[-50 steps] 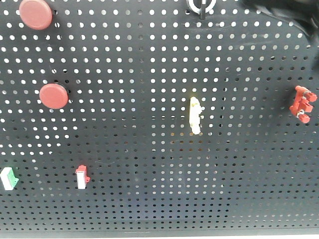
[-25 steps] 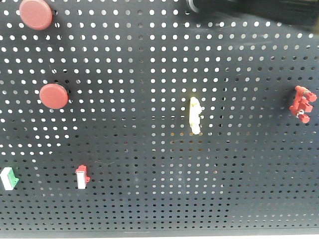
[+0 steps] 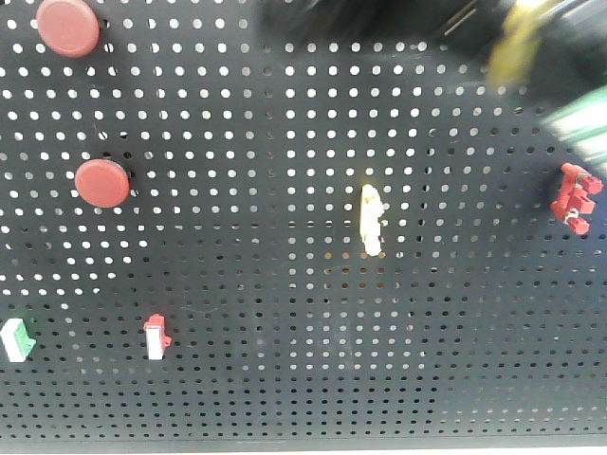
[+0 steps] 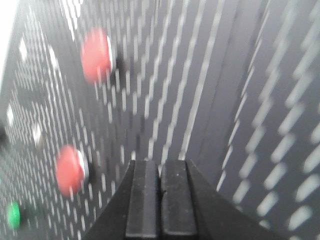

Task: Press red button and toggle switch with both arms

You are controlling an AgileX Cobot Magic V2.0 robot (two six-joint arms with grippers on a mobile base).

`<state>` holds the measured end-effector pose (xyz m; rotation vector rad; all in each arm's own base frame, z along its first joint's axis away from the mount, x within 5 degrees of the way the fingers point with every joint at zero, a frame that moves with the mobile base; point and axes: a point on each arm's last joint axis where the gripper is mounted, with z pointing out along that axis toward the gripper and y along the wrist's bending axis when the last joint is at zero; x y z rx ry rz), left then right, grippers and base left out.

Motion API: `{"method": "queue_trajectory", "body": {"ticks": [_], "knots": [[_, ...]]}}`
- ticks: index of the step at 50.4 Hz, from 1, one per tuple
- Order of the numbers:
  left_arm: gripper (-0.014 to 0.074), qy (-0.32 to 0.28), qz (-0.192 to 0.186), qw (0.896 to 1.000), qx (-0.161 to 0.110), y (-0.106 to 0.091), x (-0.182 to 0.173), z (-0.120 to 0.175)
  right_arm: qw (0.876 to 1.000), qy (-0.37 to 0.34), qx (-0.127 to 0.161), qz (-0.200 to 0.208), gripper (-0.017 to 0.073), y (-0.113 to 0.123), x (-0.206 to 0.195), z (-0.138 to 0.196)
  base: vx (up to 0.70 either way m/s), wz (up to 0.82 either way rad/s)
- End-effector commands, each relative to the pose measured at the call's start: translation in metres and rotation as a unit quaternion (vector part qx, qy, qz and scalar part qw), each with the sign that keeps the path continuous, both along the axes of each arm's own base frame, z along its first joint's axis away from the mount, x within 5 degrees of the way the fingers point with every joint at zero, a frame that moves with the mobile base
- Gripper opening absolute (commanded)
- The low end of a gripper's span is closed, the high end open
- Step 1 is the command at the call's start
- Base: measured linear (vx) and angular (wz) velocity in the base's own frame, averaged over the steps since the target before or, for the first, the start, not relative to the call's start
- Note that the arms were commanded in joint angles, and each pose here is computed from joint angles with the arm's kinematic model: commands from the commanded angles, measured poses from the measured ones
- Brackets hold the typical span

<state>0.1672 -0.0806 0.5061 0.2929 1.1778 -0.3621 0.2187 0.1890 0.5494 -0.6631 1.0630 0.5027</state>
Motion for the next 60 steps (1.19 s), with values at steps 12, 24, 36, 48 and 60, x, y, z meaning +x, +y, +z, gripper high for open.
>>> {"method": "queue_trajectory", "body": {"ticks": [12,24,36,48,60], "knots": [[0.0002,-0.041,-0.007,0.999,-0.026,0.002,-0.008,0.015,1.000,0.003,0.003,0.024,-0.0004,-0.017,-0.018,0.004,0.00,0.00],[0.0002,-0.041,-0.007,0.999,-0.025,0.002,-0.009,0.015,0.997,0.044,-0.008,-0.061,-0.0004,-0.057,-0.028,-0.037,0.00,0.00],[0.0002,-0.037,-0.007,0.999,-0.024,0.002,-0.008,0.014,0.998,0.045,-0.017,-0.048,0.0000,-0.050,-0.021,-0.037,0.00,0.00],[0.0002,-0.025,-0.007,1.000,-0.018,0.002,-0.007,0.012,0.998,0.034,-0.033,-0.051,0.0000,-0.040,-0.006,-0.035,0.00,0.00],[0.0002,-0.021,-0.006,1.000,-0.017,0.002,-0.007,0.011,0.996,0.034,-0.019,-0.077,0.0000,-0.038,0.007,-0.030,0.00,0.00]]}}
